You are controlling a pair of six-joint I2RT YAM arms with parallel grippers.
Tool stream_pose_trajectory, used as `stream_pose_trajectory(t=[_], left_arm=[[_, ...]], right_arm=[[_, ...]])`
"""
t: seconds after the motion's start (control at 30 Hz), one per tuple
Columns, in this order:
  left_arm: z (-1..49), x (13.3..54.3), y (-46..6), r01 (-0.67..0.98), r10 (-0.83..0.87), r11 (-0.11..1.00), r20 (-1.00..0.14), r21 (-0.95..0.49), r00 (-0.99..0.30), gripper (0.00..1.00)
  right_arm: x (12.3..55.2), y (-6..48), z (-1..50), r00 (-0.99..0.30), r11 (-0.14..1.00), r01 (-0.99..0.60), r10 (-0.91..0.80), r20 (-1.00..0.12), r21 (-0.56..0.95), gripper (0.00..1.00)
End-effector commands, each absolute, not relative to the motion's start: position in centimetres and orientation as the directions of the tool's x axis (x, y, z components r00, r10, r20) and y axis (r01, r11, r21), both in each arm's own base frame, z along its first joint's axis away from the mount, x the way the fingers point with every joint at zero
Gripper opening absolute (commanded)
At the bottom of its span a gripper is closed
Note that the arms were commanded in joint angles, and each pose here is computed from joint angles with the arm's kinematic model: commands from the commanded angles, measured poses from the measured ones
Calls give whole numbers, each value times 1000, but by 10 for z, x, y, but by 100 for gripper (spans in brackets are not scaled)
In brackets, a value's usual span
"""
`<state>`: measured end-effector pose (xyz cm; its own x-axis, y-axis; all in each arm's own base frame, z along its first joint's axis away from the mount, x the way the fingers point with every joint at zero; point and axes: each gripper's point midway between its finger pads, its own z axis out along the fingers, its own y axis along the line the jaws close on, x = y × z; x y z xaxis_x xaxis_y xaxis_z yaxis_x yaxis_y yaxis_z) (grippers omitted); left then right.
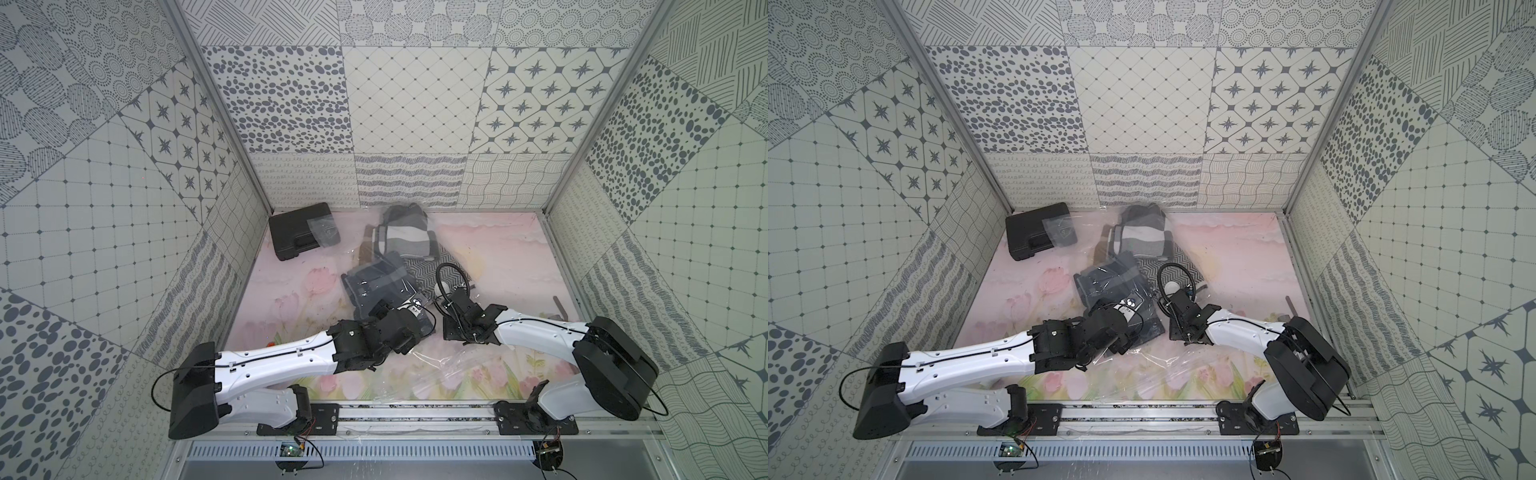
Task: Take the blanket out of the vacuum bag
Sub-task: Open the vacuum bag at the center of the board, then adjust the vacuum bag at the center of the board.
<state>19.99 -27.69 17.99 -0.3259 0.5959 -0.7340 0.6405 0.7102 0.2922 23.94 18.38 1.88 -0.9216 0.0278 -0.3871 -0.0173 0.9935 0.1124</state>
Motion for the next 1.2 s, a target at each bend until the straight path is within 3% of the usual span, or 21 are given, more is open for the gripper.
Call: stream_pose_trajectory(t=[0.0,0.1,0.17,0.4,0.57,0.7,0.93,1.17], left_arm=[[180,198,-277,640,562,729,-745,242,-359,90],[184,199,-274,629,556,736,-753,249,-351,90],[188,200,-272,620,534,746,-772,240,-343,91],[196,201,-284,645,516,730,-801,227,-302,92],[193,198,-304,716,582,655,-765,241,-275,92],[183,203,-313,744,637,614,-721,263,-270,92],[172,216,-332,767,758,504,-629,397,-172,91],[176,226,-376,810,819,332,-574,483,7,94]], right_arm=[[208,182,-23,-976,994,11,34,-217,106,27],[208,187,-33,-981,994,3,24,-191,107,19],[210,185,-37,-981,996,2,19,-193,90,0],[253,188,-31,-971,997,-7,12,-237,78,0],[323,180,-1,-944,994,7,44,-328,111,0],[383,190,26,-901,989,-83,-22,-433,122,0],[477,194,78,-830,985,-146,-69,-554,96,0],[464,200,97,-843,968,-137,-2,-539,210,0]])
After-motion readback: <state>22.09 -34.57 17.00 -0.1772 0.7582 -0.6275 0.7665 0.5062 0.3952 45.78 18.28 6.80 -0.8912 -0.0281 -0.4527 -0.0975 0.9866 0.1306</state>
